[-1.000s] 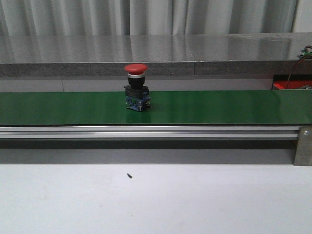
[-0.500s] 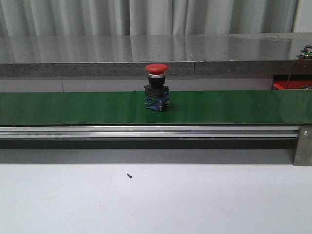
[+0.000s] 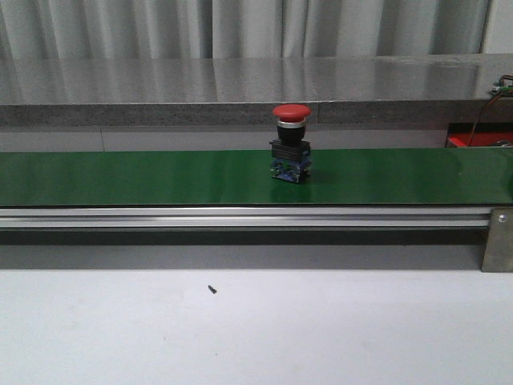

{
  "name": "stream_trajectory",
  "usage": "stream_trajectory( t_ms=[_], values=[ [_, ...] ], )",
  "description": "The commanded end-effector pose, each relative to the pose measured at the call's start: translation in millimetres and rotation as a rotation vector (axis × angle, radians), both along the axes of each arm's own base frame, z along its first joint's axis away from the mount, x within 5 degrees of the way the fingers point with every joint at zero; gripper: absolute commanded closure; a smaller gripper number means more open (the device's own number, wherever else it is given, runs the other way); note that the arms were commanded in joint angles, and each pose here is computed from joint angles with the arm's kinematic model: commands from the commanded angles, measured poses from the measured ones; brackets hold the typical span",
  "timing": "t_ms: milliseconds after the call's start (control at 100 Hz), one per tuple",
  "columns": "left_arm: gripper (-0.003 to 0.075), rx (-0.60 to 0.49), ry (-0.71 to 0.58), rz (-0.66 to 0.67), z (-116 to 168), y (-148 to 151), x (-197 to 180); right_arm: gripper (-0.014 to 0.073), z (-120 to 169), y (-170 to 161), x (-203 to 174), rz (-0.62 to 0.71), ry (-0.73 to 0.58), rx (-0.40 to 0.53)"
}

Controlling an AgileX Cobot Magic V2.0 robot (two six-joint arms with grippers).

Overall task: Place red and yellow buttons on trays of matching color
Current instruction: 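Lower the red button into the red tray and open the right gripper, then grasp the second red button at the belt's end with the right gripper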

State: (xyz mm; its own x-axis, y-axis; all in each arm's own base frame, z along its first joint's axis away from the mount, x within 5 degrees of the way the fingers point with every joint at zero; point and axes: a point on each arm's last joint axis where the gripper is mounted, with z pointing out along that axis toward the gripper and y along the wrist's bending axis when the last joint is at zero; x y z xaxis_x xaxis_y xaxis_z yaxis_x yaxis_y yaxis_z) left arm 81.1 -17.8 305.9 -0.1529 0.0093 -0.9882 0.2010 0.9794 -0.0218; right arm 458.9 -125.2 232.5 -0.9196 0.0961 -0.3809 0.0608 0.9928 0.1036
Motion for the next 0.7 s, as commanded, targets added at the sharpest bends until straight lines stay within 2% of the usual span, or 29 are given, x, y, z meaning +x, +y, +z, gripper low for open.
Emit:
stream_trajectory(
  t_ms=[0, 160, 300, 440, 690],
  values=[
    [0.0740, -0.031, -0.085, 0.013, 15.1, 1.0, 0.2, 0.0025, 68.7, 2.8, -14.7, -0.002, -0.149, -0.030],
    [0.0739, -0.031, -0.085, 0.013, 15.1, 1.0, 0.2, 0.0025, 111.5, 11.3, -39.4, 0.009, -0.195, -0.042],
    [0.0740, -0.031, -0.085, 0.013, 15.1, 1.0, 0.2, 0.0025, 135.4, 21.2, -68.0, 0.027, -0.220, -0.050],
    [0.0740, -0.031, -0.085, 0.013, 15.1, 1.0, 0.2, 0.0025, 146.4, 37.2, -100.6, 0.067, -0.256, -0.031],
    [0.0740, -0.031, -0.085, 0.013, 15.1, 1.0, 0.2, 0.0025, 143.2, 61.5, -146.5, 0.159, -0.273, 0.037]
  ],
)
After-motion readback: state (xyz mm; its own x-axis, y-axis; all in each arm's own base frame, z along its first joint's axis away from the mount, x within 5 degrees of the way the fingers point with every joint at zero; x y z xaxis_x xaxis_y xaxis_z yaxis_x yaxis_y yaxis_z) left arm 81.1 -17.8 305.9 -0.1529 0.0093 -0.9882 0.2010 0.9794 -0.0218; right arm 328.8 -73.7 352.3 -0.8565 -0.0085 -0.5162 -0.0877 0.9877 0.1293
